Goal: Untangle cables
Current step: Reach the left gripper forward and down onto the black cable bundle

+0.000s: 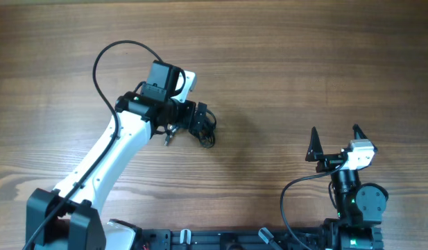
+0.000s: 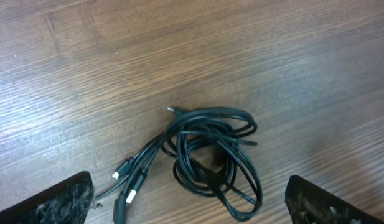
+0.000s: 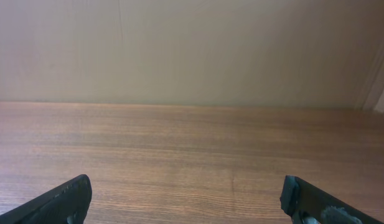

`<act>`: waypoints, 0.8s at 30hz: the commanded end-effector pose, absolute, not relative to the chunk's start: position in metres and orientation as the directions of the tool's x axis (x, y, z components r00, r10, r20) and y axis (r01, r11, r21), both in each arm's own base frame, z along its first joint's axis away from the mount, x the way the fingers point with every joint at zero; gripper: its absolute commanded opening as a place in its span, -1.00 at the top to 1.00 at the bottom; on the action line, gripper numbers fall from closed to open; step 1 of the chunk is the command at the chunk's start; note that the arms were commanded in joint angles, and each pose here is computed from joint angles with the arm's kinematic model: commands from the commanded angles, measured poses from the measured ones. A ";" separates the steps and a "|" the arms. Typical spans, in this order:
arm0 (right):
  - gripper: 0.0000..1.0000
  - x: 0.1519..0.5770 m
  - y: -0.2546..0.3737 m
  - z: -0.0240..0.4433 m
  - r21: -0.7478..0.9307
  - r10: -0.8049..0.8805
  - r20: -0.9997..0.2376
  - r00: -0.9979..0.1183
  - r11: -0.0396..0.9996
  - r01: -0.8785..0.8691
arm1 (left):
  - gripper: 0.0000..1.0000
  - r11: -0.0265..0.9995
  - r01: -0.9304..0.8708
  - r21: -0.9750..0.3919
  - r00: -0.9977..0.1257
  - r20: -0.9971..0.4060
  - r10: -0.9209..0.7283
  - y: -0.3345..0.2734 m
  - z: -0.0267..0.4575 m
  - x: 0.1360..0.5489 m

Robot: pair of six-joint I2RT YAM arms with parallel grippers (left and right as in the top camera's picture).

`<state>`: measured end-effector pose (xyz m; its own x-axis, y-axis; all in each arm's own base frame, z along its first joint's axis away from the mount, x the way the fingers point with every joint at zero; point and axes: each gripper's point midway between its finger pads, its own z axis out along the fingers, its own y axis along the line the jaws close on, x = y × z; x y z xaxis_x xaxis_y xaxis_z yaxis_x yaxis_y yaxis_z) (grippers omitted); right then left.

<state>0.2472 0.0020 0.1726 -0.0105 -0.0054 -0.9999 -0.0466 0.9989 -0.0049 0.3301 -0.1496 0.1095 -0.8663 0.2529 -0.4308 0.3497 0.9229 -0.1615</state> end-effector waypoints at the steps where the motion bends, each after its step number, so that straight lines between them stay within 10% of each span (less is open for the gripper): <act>1: -1.00 0.247 0.000 0.175 -0.024 -0.024 -1.000 0.002 0.999 -0.034 | -1.00 0.924 0.358 -0.138 -0.858 -0.439 0.267 -0.151 0.107 0.339; 24: -0.99 0.247 0.000 0.175 -0.024 -0.024 -1.000 0.002 0.999 -0.034 | -1.00 0.783 0.622 0.011 -0.719 -0.390 0.576 -0.157 0.056 0.353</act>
